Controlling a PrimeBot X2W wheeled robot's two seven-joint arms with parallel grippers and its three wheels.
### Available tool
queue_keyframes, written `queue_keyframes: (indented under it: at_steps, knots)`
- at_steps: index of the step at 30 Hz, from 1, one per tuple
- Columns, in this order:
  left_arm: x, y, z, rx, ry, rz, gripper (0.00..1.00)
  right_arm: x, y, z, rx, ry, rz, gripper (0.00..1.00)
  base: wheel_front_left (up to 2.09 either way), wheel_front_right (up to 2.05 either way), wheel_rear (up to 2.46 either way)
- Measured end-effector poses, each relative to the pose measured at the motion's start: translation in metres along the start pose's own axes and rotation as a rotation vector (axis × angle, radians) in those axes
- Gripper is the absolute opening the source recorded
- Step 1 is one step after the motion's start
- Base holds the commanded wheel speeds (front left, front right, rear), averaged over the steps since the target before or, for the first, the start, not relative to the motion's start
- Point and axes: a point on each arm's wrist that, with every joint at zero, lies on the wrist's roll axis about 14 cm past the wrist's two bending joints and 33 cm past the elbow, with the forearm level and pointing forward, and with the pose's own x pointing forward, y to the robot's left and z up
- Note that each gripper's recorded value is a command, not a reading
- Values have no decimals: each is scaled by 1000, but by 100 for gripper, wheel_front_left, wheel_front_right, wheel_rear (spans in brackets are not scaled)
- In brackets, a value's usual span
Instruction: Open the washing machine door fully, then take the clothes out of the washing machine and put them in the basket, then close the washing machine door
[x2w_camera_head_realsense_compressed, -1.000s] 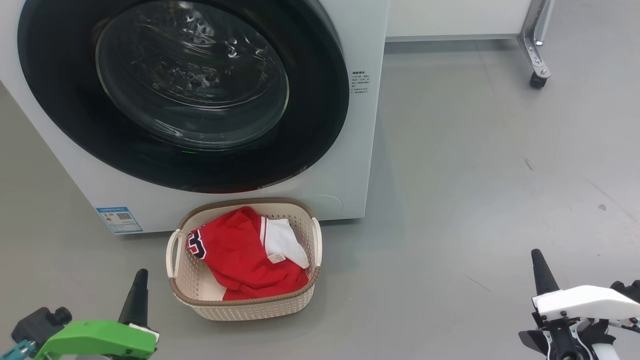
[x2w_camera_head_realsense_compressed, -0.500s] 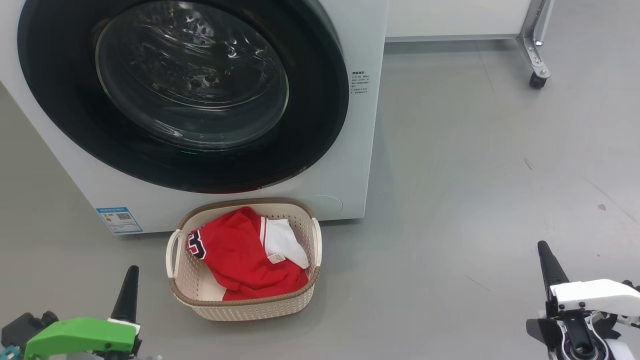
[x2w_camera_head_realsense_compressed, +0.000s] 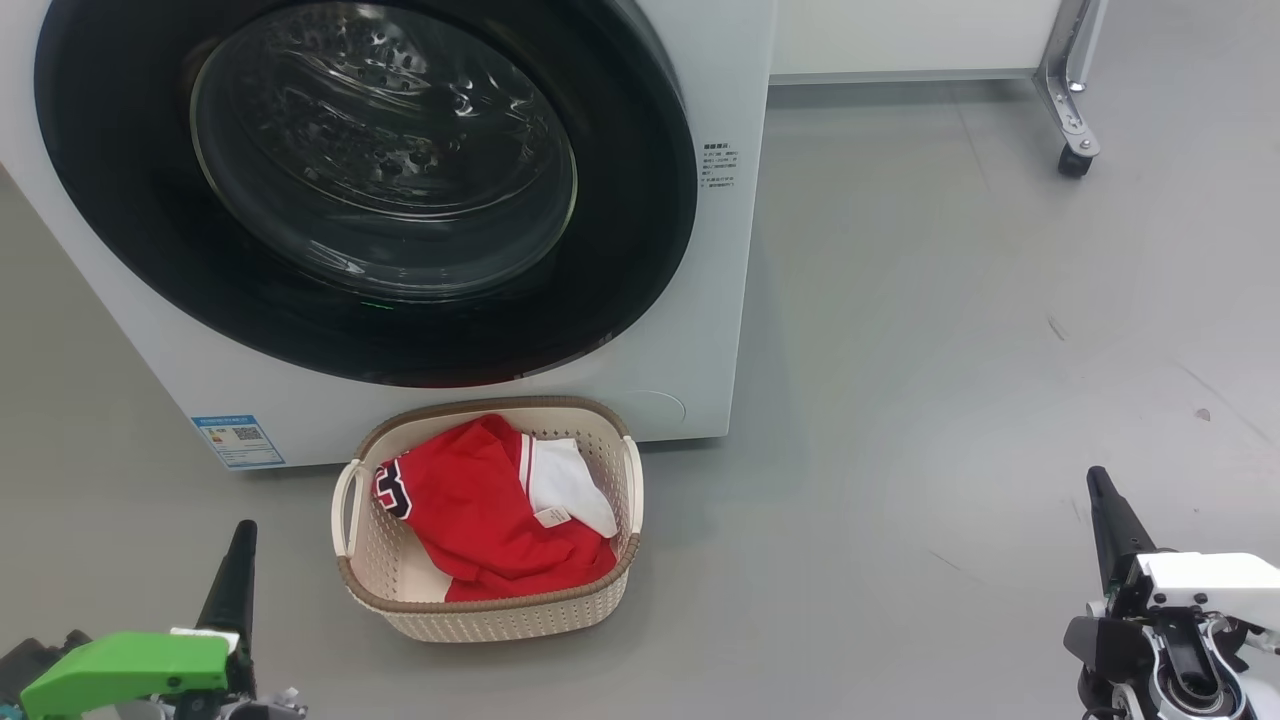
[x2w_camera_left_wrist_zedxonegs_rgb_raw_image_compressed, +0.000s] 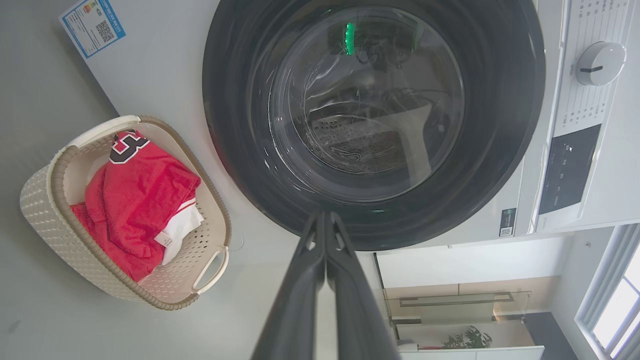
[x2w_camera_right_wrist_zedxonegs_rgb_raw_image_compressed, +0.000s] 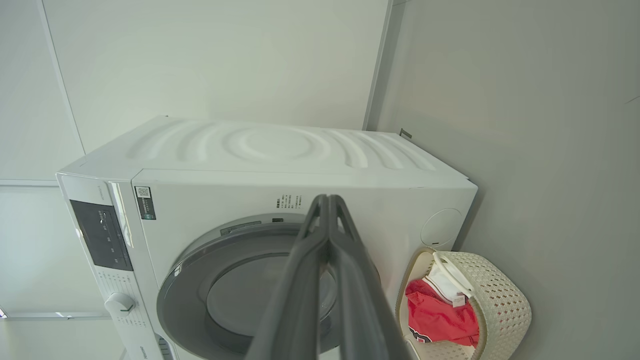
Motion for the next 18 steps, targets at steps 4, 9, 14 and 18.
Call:
queue_keyframes:
  at_steps: [4,9,14,18]
  knots:
    - [1,0,2,-48,-5,-4,0,2,3,3,42,-8,9,0,0,0,0]
    - [1,1,3,-49,-8,-2,0,2,3,2,47,-6,11,0,0,0,0]
    - [1,1,3,-49,-8,-1,0,2,3,2,47,-6,10,0,0,0,0]
    - [1,2,3,-50,-8,-1,0,2,3,3,47,-6,11,0,0,0,0]
